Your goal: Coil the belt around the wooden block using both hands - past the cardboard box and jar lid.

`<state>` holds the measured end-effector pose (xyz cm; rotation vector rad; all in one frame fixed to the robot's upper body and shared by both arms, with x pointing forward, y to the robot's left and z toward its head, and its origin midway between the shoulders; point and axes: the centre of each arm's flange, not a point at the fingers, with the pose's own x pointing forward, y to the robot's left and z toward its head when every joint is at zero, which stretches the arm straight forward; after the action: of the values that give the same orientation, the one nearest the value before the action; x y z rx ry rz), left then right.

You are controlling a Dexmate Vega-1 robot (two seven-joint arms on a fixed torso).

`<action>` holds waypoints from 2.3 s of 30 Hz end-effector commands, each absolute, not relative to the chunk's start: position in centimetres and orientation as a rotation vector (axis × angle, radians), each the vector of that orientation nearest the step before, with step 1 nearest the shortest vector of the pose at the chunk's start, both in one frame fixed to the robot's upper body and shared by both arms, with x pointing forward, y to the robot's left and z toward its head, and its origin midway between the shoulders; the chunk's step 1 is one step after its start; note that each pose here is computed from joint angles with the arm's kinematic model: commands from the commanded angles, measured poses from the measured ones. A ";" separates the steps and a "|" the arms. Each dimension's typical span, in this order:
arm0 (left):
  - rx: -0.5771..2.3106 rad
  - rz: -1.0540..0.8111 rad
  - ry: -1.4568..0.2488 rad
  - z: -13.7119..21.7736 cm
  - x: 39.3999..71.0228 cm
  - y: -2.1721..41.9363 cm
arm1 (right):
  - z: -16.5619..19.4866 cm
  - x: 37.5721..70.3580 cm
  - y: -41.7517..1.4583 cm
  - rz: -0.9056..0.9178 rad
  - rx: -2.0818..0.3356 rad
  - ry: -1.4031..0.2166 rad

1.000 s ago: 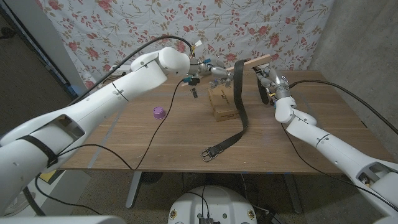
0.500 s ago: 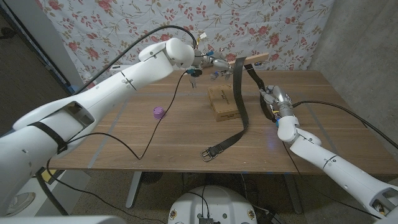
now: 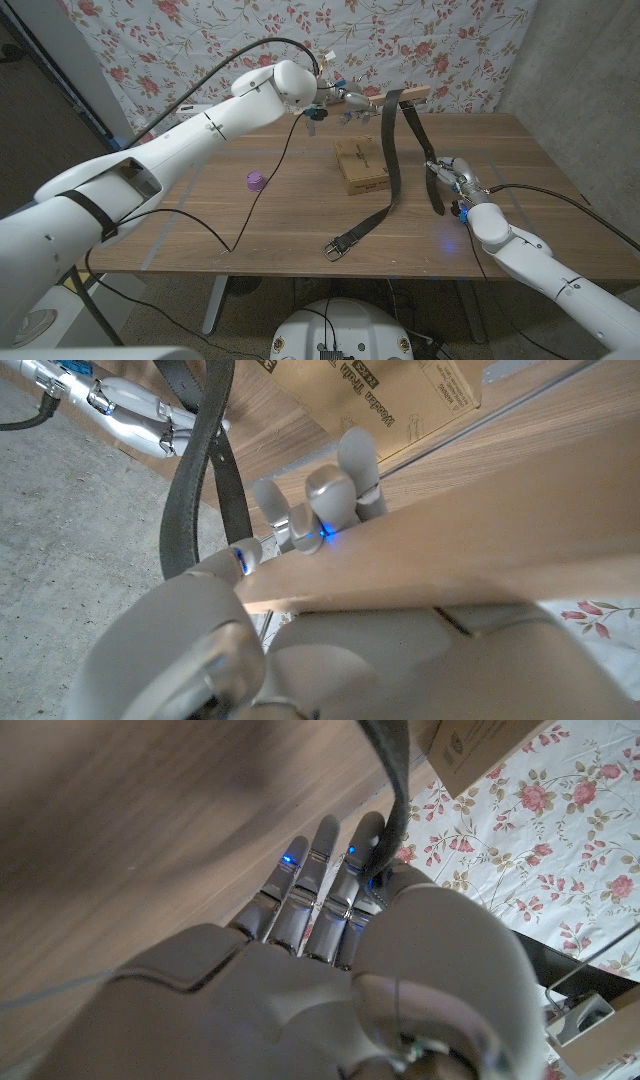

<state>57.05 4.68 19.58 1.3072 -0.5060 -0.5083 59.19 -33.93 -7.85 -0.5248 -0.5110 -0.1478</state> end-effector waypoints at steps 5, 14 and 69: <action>1.328 -0.519 -0.489 19.5 58.2 3.8 | -8.3 56.3 -38.4 0.227 -0.076 -0.719; 1.338 -0.532 -0.467 19.2 58.8 3.7 | -6.9 57.3 -39.6 0.504 0.047 -0.845; 1.506 -0.804 -0.291 16.9 60.5 -1.0 | 12.5 54.7 -32.0 -0.475 -0.506 -1.307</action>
<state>60.44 -0.48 17.42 1.5166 -0.3135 -0.7566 53.27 -32.50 7.47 -0.4141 -1.0829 0.1747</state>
